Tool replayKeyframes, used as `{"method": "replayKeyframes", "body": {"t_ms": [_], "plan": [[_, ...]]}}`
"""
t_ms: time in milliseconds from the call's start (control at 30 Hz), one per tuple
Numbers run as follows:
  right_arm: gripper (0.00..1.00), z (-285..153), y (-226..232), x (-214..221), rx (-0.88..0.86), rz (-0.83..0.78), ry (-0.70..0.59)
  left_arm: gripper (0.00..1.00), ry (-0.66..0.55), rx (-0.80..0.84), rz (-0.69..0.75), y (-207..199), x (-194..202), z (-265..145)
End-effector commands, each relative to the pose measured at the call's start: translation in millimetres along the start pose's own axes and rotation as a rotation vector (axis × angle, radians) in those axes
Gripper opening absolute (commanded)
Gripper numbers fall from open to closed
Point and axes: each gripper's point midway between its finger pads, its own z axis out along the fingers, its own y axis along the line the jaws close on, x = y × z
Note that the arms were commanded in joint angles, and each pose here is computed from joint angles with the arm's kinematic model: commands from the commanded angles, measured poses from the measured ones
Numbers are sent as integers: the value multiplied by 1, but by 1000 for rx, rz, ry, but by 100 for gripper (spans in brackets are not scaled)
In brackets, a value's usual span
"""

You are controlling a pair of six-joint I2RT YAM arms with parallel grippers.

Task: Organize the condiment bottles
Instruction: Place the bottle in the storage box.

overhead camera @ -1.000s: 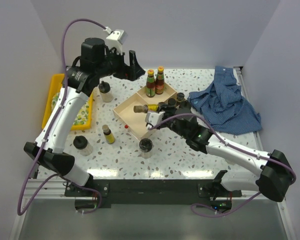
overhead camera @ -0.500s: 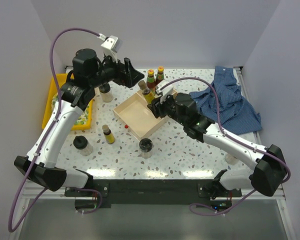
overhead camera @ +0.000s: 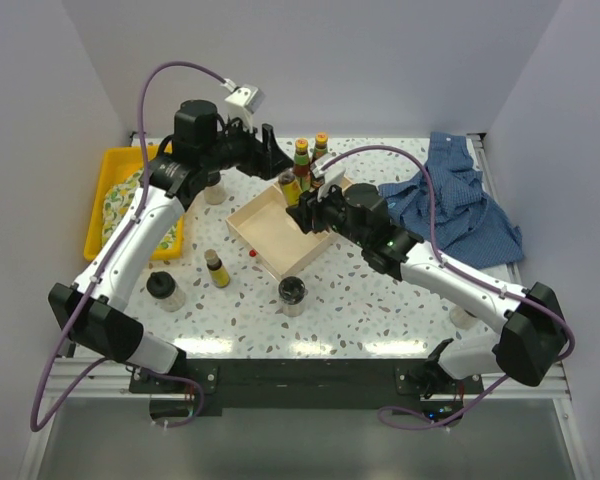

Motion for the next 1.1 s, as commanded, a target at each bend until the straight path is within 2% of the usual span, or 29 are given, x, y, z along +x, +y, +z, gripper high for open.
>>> {"method": "replayKeyframes", "body": {"t_ms": [0, 33, 100, 133, 200, 233, 300, 333, 400, 467, 500, 567, 600, 700, 833, 967, 1000, 1067], "plan": [[0, -5, 8, -65, -23, 25, -207, 61, -22, 42, 23, -9, -10, -2], [0, -5, 6, -65, -15, 26, -209, 49, -12, 51, 14, -10, -9, 0], [0, -3, 4, -62, -1, 26, -203, 34, 5, 76, 2, -13, -6, 2], [0, -2, 2, -62, 7, 23, -202, 17, 8, 83, -9, -14, -5, 3], [0, 0, -3, -61, 32, 25, -196, 1, 13, 107, -16, -19, -3, 5], [8, 3, -6, -57, 43, 27, -182, 0, 20, 122, -24, -22, -2, 7], [14, 4, -5, -56, 42, 22, -171, 0, 13, 134, -33, -23, -6, 10], [26, 6, -5, -53, 41, 22, -160, 0, 8, 135, -35, -23, -7, 11], [40, 6, -7, -50, 54, 25, -154, 0, -7, 140, -33, -23, -15, 14], [46, 5, -11, -48, 74, 23, -145, 0, -10, 138, -34, -21, -18, 18], [57, 4, -15, -47, 95, 24, -145, 0, -15, 137, -34, -20, -21, 21], [71, 4, -21, -44, 119, 16, -136, 0, -22, 125, -36, -17, -24, 26], [82, 4, -24, -43, 138, 12, -131, 0, -26, 120, -36, -14, -26, 30], [98, -2, -32, -41, 177, 5, -118, 0, -51, 97, -28, -6, -33, 41], [99, -27, -45, -38, 248, 3, -88, 0, -104, 36, 8, 9, -48, 59], [99, -64, -60, -45, 335, 35, -128, 0, -184, -10, 86, 11, -62, 81], [99, -78, -61, -56, 349, 59, -170, 0, -193, -22, 131, 11, -61, 88], [99, -90, -71, -50, 406, 88, -183, 0, -244, -73, 180, 9, -69, 97]]}}
